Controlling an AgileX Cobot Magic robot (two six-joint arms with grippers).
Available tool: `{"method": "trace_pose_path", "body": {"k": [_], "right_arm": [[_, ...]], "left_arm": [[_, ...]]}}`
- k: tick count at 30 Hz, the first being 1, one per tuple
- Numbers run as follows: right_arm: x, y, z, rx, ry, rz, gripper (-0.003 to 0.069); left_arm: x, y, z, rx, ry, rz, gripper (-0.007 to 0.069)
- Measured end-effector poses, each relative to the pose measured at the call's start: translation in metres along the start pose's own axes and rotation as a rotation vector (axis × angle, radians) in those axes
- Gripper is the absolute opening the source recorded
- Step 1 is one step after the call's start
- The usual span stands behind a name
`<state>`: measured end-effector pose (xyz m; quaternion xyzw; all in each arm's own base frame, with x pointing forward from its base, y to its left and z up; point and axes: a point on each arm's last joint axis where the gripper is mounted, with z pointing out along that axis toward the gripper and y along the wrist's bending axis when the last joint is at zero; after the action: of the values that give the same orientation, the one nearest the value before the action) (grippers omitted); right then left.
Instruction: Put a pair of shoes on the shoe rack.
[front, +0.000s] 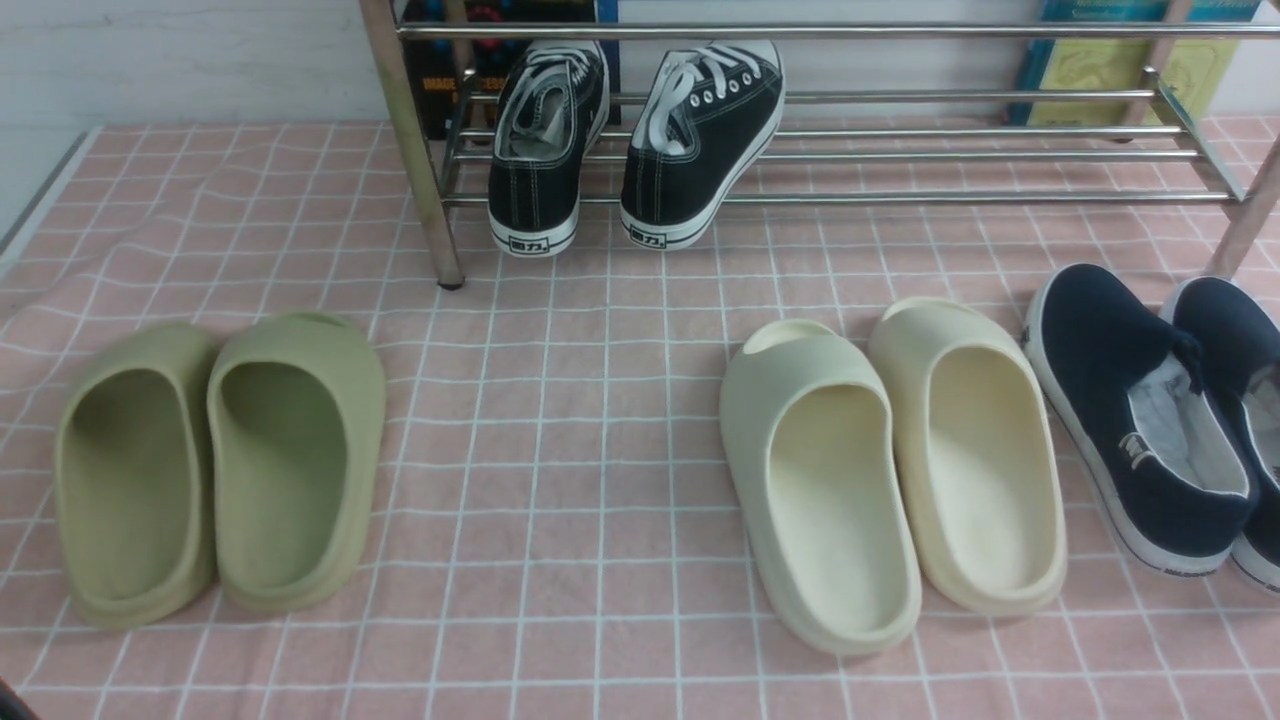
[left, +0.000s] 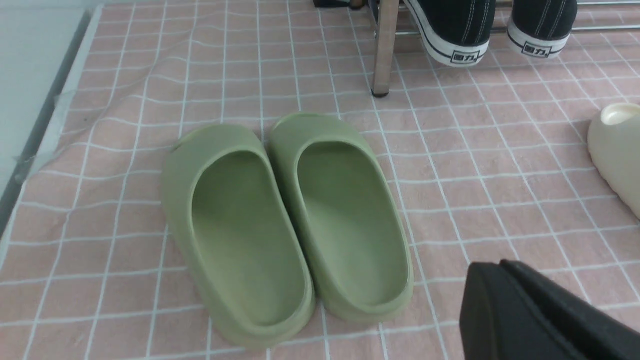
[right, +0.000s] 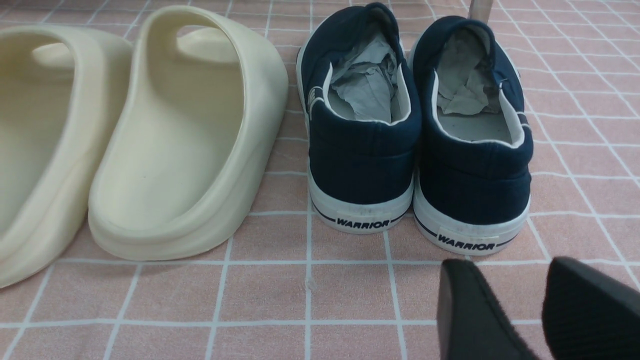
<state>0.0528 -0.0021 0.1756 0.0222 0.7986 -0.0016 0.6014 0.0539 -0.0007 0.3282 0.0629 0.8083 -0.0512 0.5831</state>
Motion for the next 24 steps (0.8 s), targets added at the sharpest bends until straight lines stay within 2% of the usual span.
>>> {"method": "trace_pose_path", "body": {"k": [4,7,8,10,11,13,16,24], "right_arm": [[0.000,0.000,0.000,0.000,0.000,-0.001,0.0240],[0.000,0.000,0.000,0.000,0.000,-0.001,0.0240],[0.000,0.000,0.000,0.000,0.000,-0.001,0.0240],[0.000,0.000,0.000,0.000,0.000,-0.001,0.0240],[0.000,0.000,0.000,0.000,0.000,-0.001,0.0240],[0.000,0.000,0.000,0.000,0.000,-0.001,0.0240],[0.000,0.000,0.000,0.000,0.000,-0.001,0.0240],[0.000,0.000,0.000,0.000,0.000,-0.001,0.0240]], "left_arm": [[0.030,-0.004,0.016,0.031,-0.158,-0.022,0.0015],[0.046,-0.004,0.021,0.020,-0.204,-0.046,0.0015],[0.060,-0.003,0.026,-0.010,-0.219,-0.072,0.0015],[0.081,0.000,0.033,-0.075,-0.213,-0.090,0.0015],[0.081,0.000,0.033,-0.074,-0.220,-0.090,0.0015],[0.100,0.003,0.038,-0.142,-0.222,-0.064,0.0012],[0.116,0.005,0.040,-0.194,-0.224,-0.031,0.0011],[0.143,0.007,0.047,-0.223,-0.089,-0.006,0.0011]]}}
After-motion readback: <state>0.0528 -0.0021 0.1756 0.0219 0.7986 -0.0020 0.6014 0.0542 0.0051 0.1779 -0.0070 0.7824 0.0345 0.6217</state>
